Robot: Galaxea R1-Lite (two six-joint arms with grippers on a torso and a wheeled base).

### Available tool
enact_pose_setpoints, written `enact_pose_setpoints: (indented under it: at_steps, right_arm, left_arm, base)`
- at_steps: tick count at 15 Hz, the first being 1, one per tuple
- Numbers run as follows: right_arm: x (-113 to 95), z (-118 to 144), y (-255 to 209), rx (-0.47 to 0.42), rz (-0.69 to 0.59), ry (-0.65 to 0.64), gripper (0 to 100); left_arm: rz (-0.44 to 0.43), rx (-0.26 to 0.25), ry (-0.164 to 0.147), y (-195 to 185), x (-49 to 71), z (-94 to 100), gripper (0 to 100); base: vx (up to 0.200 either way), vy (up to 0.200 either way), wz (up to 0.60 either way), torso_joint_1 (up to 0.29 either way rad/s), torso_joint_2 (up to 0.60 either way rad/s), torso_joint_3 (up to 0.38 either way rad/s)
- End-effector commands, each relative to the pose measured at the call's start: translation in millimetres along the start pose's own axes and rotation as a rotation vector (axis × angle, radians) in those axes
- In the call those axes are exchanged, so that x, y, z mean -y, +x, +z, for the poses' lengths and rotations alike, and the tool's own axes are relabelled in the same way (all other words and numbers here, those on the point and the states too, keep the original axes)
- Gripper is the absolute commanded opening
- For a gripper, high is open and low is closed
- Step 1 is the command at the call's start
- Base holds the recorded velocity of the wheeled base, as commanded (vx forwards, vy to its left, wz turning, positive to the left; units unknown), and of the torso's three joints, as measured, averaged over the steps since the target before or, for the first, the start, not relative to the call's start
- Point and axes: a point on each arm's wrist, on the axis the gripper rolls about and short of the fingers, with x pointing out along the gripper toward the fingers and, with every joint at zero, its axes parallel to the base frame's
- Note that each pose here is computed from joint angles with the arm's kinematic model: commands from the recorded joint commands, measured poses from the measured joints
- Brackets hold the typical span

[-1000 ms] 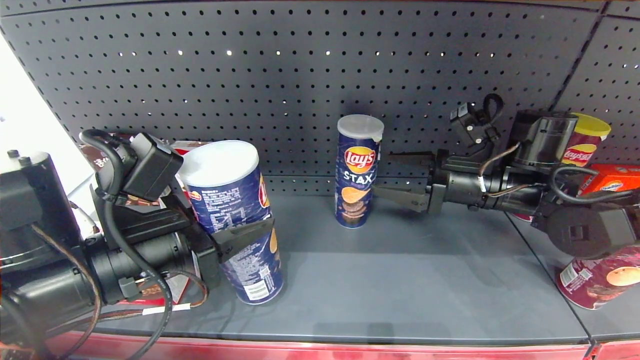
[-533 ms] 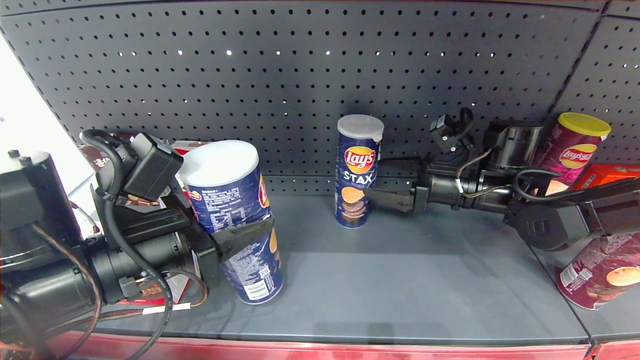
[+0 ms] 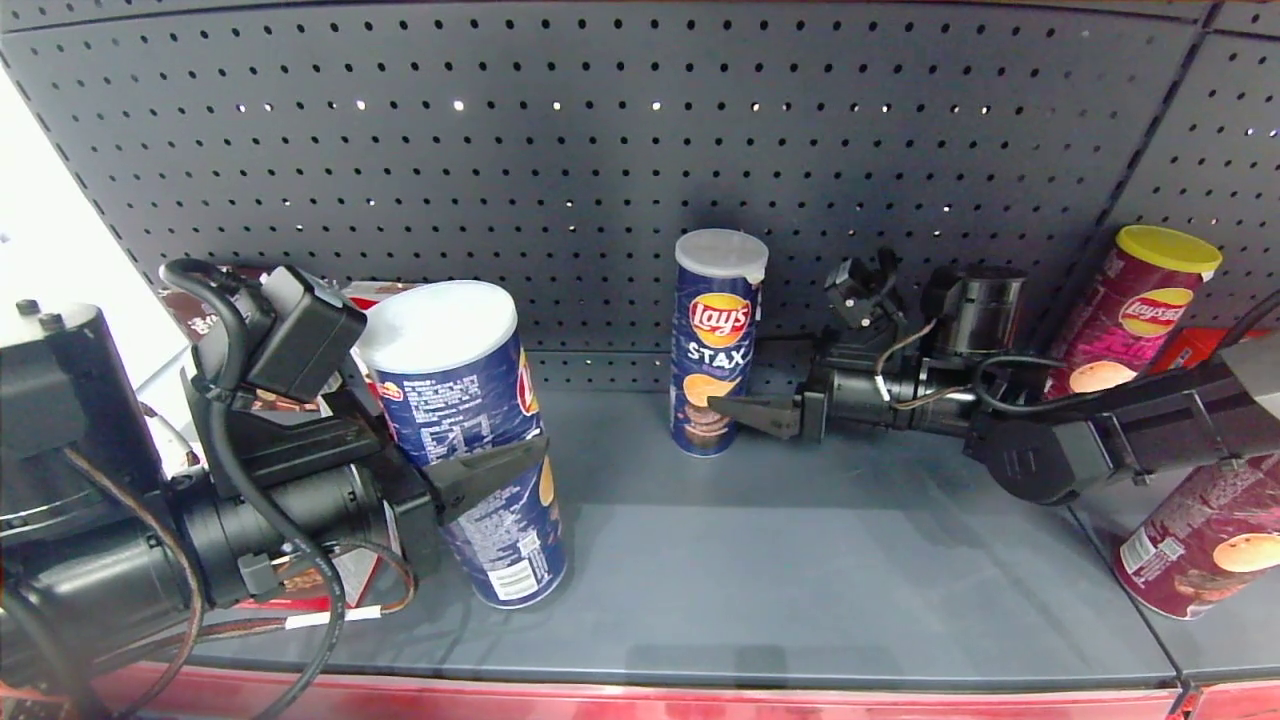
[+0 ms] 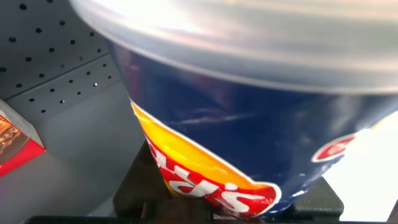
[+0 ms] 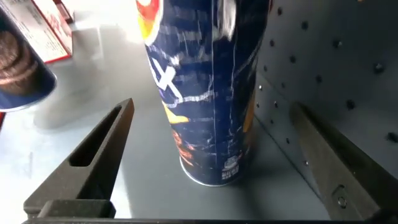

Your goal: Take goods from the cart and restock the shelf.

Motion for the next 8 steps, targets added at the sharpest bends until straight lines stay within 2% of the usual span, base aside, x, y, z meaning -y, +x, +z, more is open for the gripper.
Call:
enact_pose_setpoints:
  at_steps: [1,8]
  right_arm:
    - [1,-8,5,-0.012,0.006,0.002,100]
    - [7,-20,21,-0.015,0.021,0.005,100]
  left_arm:
    - [-0.001,0.001,0.000,0,0.1,0.1,0]
    - [0.002,-0.001,0.000,0,-0.2,-0.3,0]
  base:
    - [0.000,0.000,0.00,0.000,0.00,0.000]
    - [0.000,0.000,0.00,0.000,0.00,0.000]
